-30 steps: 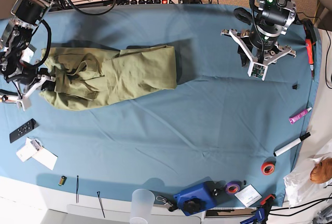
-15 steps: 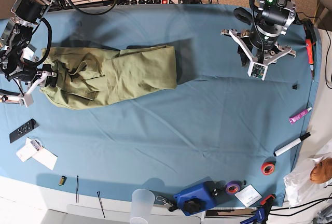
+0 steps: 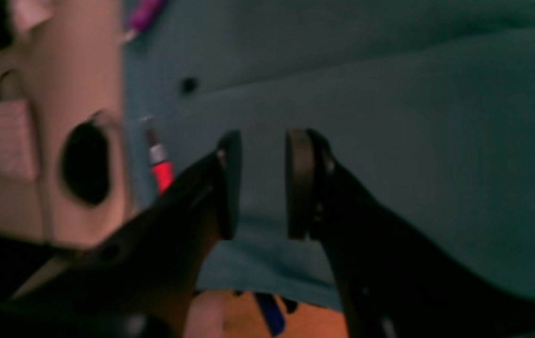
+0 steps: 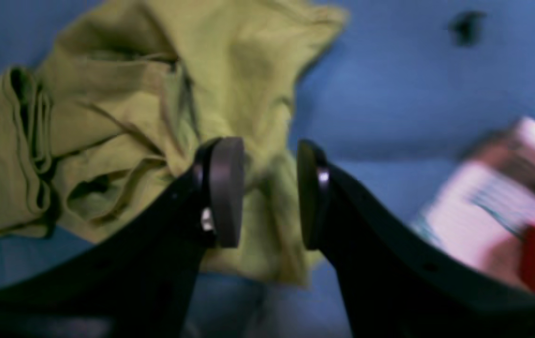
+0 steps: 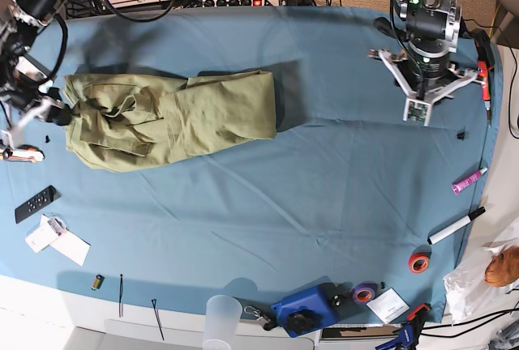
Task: Layout the t-shirt on the table in an organized manner, then fold the t-shirt properly
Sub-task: 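Release the collar end and reposition the right gripper above it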
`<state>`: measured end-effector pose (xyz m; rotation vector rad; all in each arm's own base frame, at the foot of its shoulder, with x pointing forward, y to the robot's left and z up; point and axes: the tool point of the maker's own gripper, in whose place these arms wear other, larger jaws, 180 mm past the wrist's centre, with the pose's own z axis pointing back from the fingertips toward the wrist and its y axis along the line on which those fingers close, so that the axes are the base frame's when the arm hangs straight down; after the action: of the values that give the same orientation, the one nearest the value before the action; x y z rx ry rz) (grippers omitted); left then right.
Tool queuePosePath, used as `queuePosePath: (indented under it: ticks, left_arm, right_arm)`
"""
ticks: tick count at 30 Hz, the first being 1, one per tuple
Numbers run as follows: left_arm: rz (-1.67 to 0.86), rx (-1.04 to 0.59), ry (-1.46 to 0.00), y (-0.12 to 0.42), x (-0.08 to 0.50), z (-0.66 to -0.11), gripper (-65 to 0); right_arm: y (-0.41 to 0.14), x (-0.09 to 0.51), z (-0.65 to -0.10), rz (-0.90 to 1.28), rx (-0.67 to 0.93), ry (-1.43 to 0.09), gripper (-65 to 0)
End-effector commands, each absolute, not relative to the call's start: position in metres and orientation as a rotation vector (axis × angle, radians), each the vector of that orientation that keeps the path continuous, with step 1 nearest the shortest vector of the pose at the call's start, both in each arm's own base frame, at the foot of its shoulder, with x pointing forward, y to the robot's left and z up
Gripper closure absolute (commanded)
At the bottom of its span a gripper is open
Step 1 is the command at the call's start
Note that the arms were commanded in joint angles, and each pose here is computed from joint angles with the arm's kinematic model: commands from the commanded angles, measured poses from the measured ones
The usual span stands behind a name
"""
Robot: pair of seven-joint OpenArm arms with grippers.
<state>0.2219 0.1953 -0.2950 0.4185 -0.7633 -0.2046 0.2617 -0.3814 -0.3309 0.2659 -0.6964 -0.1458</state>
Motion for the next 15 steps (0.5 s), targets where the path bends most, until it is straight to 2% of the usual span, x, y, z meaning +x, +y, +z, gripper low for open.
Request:
queuePosePath:
  ticks: [1, 5, 15]
  left_arm:
    - [-0.196, 0.450, -0.800, 0.200, 0.225, -0.284, -15.0]
    - [-0.179, 0.462, -0.804, 0.203, 0.225, -0.283, -15.0]
    - [-0.180, 0.462, -0.805, 0.203, 0.225, -0.283, -15.0]
  right_arm:
    - [-0.393, 0.268, -0.310, -0.132, 0.240, -0.765, -21.3]
    - [-0.401, 0.254, -0.314, -0.160, 0.227, -0.748, -30.9]
    - [-0.387, 0.232, -0.347, -0.186, 0.250, -0.661, -31.6]
